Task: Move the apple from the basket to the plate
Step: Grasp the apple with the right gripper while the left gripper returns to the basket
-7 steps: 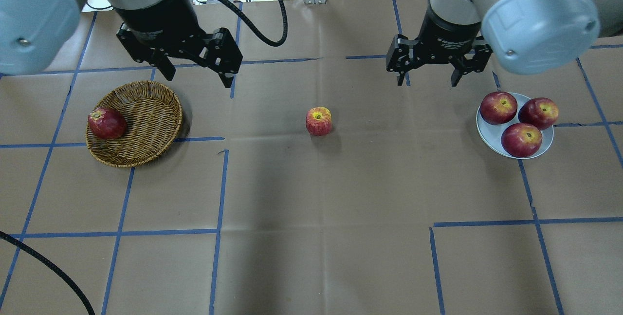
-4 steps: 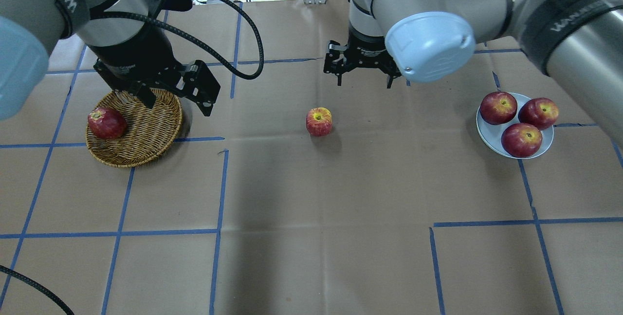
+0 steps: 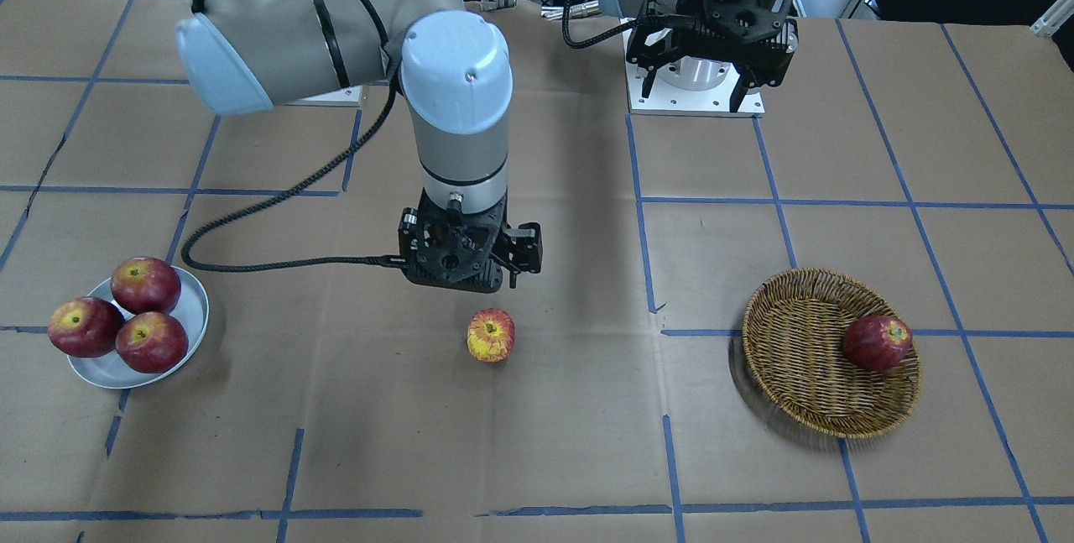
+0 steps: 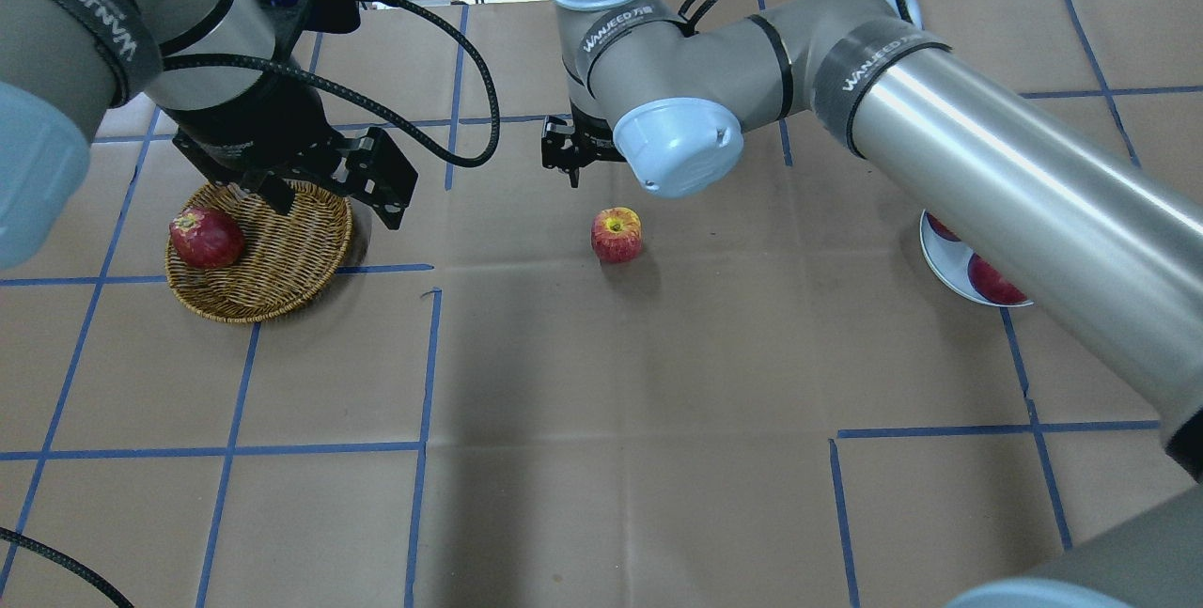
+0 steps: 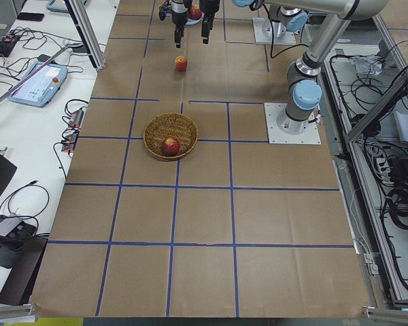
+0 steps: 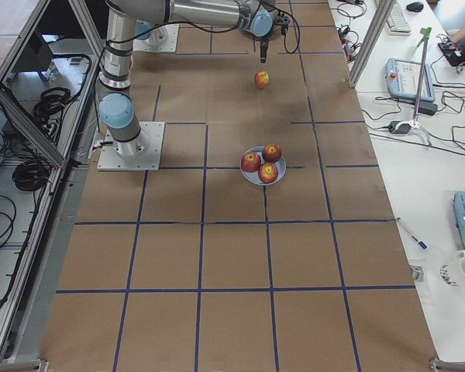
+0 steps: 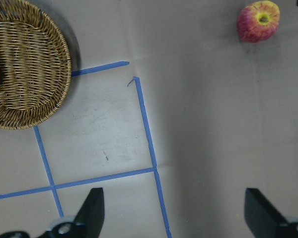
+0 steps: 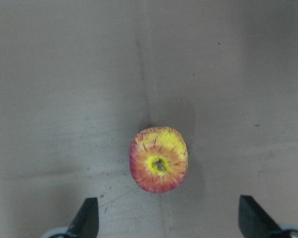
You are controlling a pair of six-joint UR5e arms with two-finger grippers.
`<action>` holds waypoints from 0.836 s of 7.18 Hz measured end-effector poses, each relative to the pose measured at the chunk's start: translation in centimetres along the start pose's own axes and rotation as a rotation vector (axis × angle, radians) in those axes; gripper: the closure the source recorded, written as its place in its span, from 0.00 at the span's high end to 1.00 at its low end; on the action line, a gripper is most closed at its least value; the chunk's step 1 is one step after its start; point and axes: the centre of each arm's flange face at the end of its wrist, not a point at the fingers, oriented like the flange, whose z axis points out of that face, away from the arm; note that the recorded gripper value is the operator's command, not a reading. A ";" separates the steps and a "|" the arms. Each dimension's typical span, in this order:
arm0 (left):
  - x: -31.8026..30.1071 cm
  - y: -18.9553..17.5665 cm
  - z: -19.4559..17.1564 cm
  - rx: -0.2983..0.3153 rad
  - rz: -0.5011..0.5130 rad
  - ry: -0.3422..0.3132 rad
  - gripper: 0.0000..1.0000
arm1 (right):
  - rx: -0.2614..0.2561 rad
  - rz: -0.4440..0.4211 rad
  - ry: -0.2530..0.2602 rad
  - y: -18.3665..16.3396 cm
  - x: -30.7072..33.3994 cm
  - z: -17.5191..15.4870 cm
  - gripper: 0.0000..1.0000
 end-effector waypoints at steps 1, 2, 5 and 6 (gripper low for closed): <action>-0.3 -0.4 -0.1 0.024 -0.004 -0.005 0.99 | 0.011 -0.005 -0.004 0.0 -0.2 2.7 1.00; -0.9 -0.7 -0.1 0.038 -0.013 -0.009 0.99 | 0.036 -0.007 -0.014 0.0 -0.2 5.2 1.00; -2.6 -0.8 0.9 0.028 -0.042 -0.010 0.99 | 0.041 -0.005 -0.014 0.4 0.0 10.3 0.94; -2.7 -0.7 1.0 0.026 -0.043 -0.010 0.99 | 0.026 -0.002 -0.006 0.9 0.2 11.2 0.73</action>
